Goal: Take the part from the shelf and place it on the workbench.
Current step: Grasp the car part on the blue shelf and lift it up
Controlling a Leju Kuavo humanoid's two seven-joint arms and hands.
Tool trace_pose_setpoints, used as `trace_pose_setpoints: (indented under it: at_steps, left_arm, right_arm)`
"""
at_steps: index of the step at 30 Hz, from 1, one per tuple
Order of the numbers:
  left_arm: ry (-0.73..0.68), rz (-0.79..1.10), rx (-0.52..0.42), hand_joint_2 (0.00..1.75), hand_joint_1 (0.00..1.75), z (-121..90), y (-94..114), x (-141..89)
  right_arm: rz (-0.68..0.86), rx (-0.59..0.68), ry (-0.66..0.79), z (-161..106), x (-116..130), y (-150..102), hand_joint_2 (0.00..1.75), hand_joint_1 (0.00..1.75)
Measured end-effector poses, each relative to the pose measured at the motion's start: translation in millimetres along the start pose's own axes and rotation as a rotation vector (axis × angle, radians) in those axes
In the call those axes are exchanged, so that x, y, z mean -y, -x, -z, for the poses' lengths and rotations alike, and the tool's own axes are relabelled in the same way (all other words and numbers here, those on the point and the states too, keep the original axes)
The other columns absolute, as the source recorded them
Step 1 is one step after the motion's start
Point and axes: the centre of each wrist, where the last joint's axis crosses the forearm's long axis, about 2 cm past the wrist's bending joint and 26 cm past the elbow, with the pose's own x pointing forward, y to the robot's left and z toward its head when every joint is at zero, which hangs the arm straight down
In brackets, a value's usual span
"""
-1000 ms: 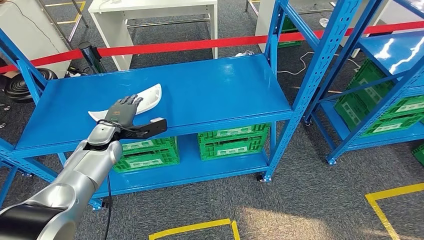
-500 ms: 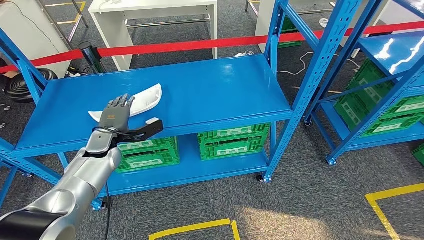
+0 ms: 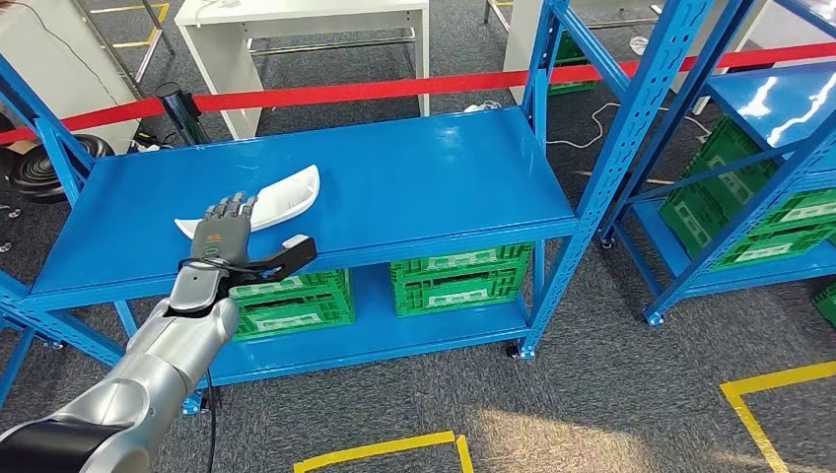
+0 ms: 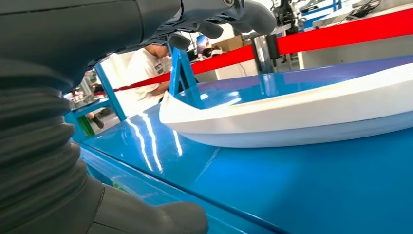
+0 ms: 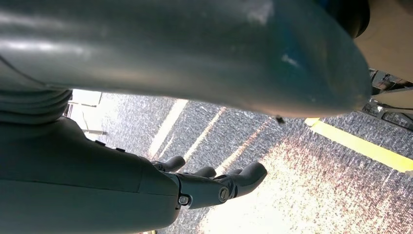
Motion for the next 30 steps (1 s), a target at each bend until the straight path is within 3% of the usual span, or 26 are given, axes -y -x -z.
trace_pose_setpoints:
  at_steps: [14, 15, 18, 19, 30]
  left_arm:
    - [-0.018, -0.019, -0.024, 1.75, 0.04, -1.5, 1.6, 3.4]
    - [-0.022, -0.024, -0.026, 1.75, 0.37, -1.6, 1.9, 3.5]
    - [-0.022, -0.037, -0.032, 1.75, 1.64, -2.2, 3.3, 5.1]
    - [-0.019, -0.043, -0.032, 1.75, 1.75, -2.6, 3.9, 6.1]
    - [0.026, -0.067, -0.027, 1.75, 1.75, -3.9, 5.2, 10.2]
  right_arm:
    - [-0.011, 0.001, 0.001, 0.0, 0.2, -0.1, 0.0, 0.0]
    - [-0.014, 0.002, 0.001, 0.0, 0.2, -0.2, 0.0, 0.0]
    - [-0.022, 0.002, -0.001, 0.1, 0.4, -0.2, 0.0, 0.0]
    - [-0.024, 0.002, -0.002, 0.1, 0.6, -0.2, 0.0, 0.0]
    - [-0.027, 0.002, -0.002, 0.4, 1.8, 0.0, 0.0, 0.0]
